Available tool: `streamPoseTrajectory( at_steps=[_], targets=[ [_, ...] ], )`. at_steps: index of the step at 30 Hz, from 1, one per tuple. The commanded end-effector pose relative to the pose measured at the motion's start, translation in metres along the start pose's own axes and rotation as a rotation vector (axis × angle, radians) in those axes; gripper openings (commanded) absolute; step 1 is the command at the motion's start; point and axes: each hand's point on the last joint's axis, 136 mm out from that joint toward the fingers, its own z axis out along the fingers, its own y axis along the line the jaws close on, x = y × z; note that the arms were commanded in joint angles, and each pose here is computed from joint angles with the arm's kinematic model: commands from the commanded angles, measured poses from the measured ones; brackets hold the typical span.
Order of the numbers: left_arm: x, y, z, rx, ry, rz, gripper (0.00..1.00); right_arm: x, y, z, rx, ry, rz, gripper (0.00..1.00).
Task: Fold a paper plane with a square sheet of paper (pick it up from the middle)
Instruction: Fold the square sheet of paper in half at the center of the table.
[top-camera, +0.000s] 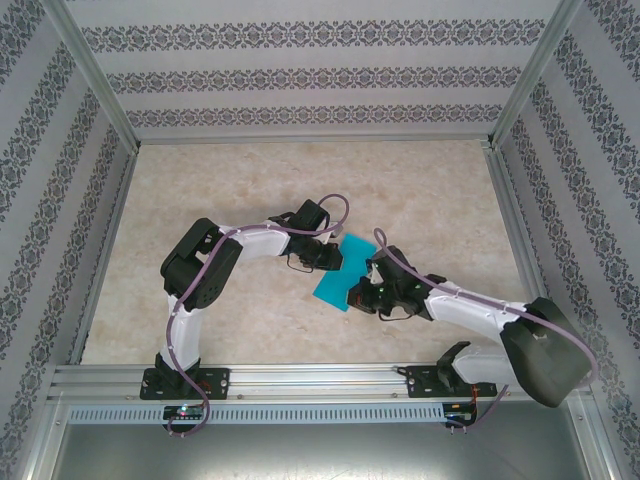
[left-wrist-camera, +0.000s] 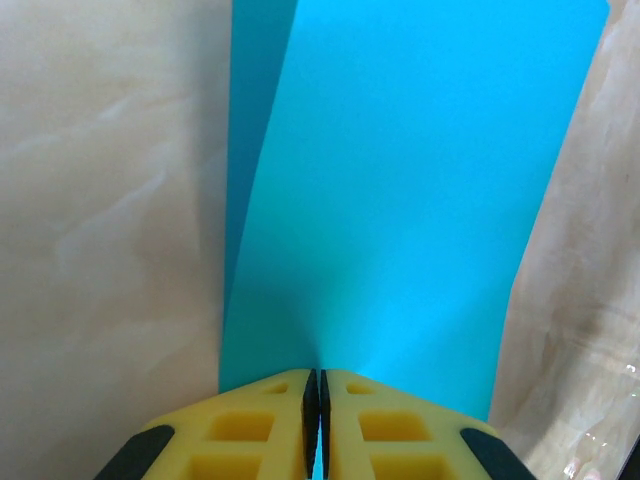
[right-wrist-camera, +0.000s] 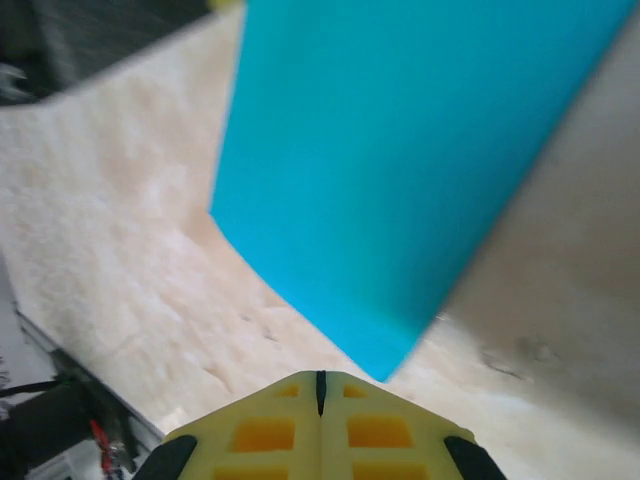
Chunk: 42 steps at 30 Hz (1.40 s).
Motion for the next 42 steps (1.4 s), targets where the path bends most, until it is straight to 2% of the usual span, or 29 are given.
streamPoseTrajectory(
  at_steps=[1, 11, 23, 27, 34, 38, 42],
  targets=[
    [0.047, 0.049, 0.02, -0.167, 0.144, -0.062, 0.15, -0.016, 0.012, 0.003, -0.026, -0.037, 0.023, 0.01],
    [0.047, 0.049, 0.018, -0.17, 0.145, -0.062, 0.15, -0.001, -0.023, 0.035, 0.061, 0.055, 0.052, 0.01],
    [0.048, 0.052, 0.017, -0.184, 0.148, -0.059, 0.15, 0.047, -0.062, 0.029, 0.153, 0.146, 0.081, 0.01],
    [0.048, 0.052, 0.018, -0.184, 0.15, -0.059, 0.15, 0.051, -0.062, 0.019, 0.176, 0.142, 0.074, 0.01],
    [0.048, 0.054, 0.019, -0.196, 0.15, -0.057, 0.15, -0.003, -0.008, -0.001, -0.137, -0.042, 0.1, 0.01],
    [0.046, 0.056, 0.018, -0.209, 0.146, -0.053, 0.15, -0.039, 0.017, -0.016, -0.19, -0.138, 0.085, 0.01],
    [0.047, 0.057, 0.017, -0.219, 0.146, -0.048, 0.15, -0.061, 0.015, -0.017, -0.173, -0.178, 0.109, 0.01]
  ],
)
